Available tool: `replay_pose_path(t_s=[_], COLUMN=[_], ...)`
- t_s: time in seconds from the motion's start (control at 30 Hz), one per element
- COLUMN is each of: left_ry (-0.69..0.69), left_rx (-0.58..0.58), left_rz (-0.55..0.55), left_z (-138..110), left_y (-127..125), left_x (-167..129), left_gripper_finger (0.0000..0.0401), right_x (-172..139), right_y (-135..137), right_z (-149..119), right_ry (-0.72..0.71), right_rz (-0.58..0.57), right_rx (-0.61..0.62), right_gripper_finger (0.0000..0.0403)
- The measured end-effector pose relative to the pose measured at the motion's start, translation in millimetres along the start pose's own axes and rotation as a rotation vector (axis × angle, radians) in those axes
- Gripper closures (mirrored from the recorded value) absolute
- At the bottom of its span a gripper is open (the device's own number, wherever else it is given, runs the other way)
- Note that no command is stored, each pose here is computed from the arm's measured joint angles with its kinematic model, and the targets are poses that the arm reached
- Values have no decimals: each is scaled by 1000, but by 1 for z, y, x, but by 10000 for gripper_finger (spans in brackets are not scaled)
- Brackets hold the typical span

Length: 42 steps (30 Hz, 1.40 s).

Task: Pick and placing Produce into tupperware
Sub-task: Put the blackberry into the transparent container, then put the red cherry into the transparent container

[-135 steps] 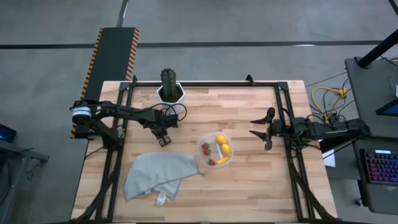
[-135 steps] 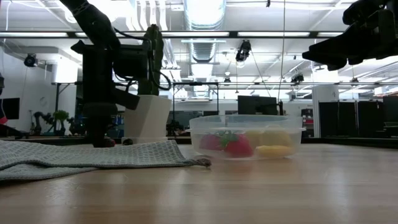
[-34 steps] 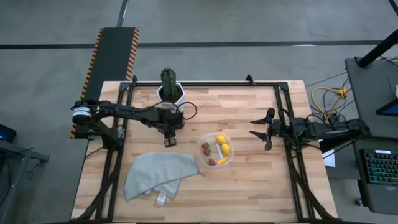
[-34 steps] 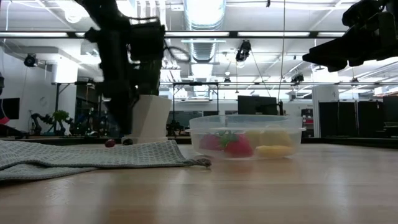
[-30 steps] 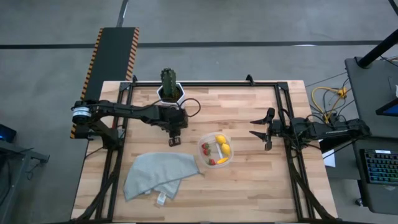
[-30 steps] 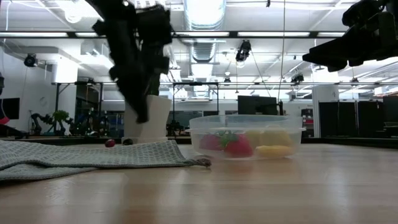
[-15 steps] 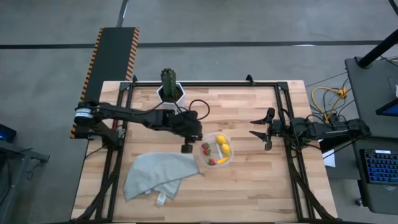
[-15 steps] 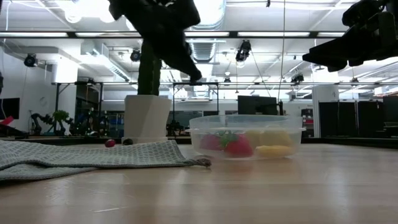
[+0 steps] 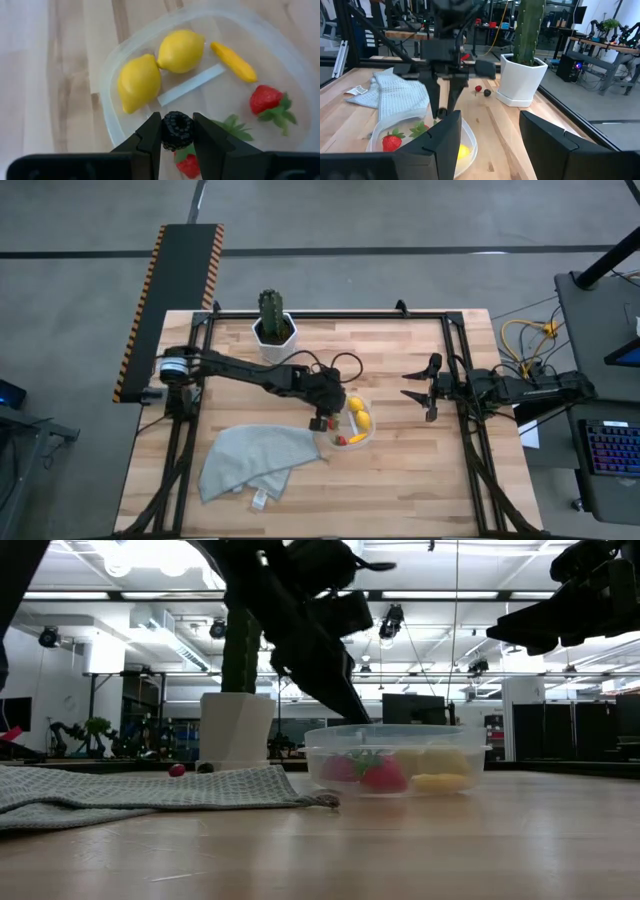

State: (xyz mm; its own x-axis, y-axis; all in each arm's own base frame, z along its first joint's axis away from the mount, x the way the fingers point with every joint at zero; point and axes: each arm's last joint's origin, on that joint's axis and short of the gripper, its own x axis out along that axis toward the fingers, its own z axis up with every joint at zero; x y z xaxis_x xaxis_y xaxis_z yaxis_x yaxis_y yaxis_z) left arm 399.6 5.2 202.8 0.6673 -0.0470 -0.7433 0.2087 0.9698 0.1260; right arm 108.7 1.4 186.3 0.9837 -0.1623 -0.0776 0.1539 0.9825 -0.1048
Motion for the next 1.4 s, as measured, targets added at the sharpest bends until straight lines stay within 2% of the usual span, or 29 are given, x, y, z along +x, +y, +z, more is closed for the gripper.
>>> replay_pose_path(t_s=[0.3,0.4,0.7,0.97,1.1,1.23,1.4], left_ry=[55,55,47,86,133,196,291], left_rx=[46,46,72,66,73,52,-56], left_rz=[-11,-7,49,76,72,109,112], left_z=[-4,-4,-1,-3,-1,0,-7], left_y=[1,2,3,4,-1,-6,-9], left_x=[28,27,24,22,12,-11,-44], left_gripper_finger=[332,330,277,270,269,269,269], right_x=[0,0,0,0,0,0,0], right_y=[0,0,0,0,0,0,0], right_z=[0,0,0,0,0,-1,-1], right_ry=[2,2,2,3,3,7,12], right_rz=[1,1,1,1,1,1,1], right_rx=[3,3,7,7,6,5,4], right_gripper_finger=[209,209,209,209,209,209,209])
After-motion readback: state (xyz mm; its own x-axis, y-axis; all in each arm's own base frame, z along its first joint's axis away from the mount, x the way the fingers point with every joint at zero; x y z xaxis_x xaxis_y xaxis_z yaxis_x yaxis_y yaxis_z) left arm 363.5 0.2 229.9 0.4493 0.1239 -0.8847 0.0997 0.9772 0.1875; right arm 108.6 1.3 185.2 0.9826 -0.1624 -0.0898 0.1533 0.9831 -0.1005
